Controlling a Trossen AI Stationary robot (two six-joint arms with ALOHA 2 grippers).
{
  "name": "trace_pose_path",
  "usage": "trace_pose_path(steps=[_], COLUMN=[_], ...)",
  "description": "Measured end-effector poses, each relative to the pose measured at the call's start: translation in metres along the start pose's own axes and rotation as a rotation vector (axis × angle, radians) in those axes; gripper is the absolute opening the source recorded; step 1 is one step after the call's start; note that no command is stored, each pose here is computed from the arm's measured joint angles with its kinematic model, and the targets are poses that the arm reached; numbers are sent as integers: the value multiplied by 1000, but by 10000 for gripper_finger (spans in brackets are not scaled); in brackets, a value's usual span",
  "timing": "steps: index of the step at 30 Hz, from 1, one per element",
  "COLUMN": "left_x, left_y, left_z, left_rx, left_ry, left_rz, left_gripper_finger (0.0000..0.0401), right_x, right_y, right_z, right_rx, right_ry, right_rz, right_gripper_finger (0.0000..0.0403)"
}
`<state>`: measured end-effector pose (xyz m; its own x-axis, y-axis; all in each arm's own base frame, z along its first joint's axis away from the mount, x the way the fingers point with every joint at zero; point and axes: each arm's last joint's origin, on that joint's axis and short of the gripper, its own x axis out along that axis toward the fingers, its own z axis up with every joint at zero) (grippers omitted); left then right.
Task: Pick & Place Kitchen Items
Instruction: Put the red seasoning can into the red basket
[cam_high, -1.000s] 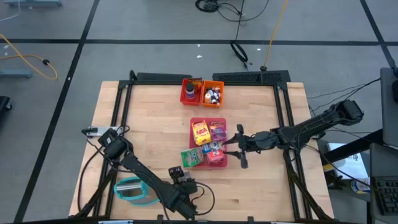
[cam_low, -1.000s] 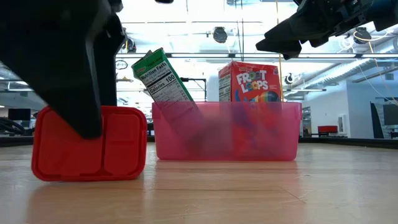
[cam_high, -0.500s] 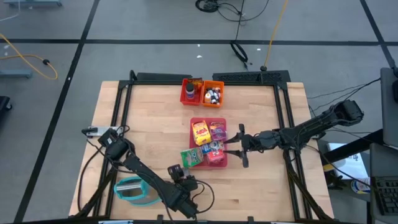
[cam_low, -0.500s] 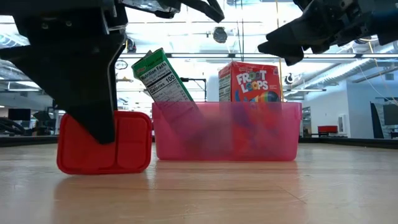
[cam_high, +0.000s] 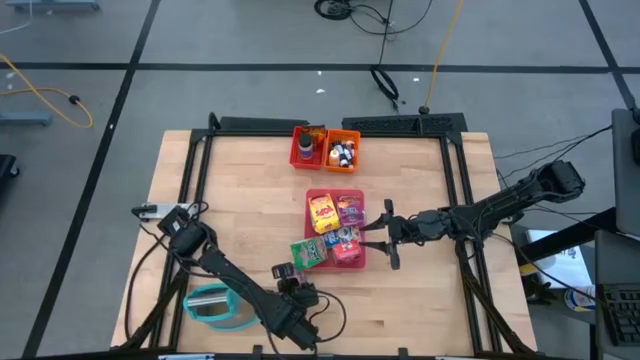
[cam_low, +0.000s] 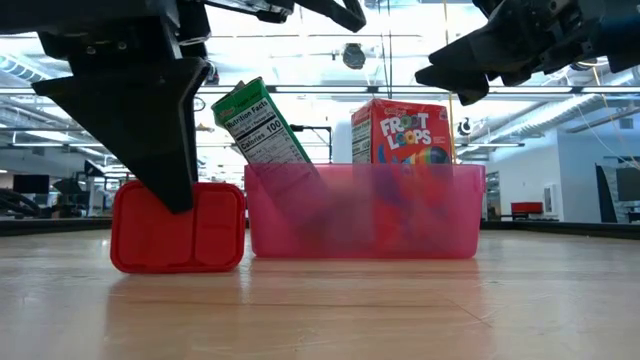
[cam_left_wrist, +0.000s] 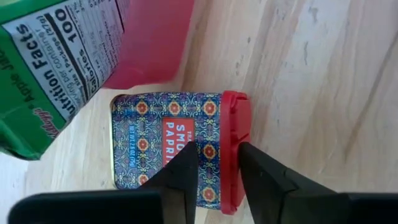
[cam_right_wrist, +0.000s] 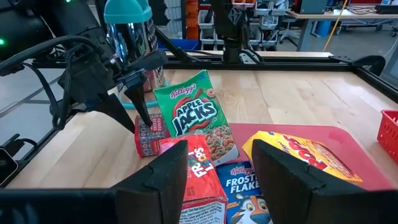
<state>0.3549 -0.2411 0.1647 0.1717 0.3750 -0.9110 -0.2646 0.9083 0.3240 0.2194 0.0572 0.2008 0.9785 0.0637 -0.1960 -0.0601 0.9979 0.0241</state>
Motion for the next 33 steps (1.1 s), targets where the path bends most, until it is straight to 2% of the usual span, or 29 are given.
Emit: trace_pose_path(steps=[6,9,11,24,33], left_x=[2,3,2,-16,-18], left_y=[2,4,5,11,15], left_z=[2,4,5,2,0], left_rx=[-37,-57,-60,-95,-87], left_ry=[-18,-19,-28,3,25], left_rz=[22,27,34,-38,-2], left_gripper_finger=[87,28,12,1,1], right_x=[0,0,0,0,0], right_y=[0,0,0,0,0], right_z=[0,0,0,0,0], right_rx=[7,7,7,7,7], right_ry=[0,0,0,0,1], right_rz=[0,1,1,1,1], right_gripper_finger=[171,171,171,171,171])
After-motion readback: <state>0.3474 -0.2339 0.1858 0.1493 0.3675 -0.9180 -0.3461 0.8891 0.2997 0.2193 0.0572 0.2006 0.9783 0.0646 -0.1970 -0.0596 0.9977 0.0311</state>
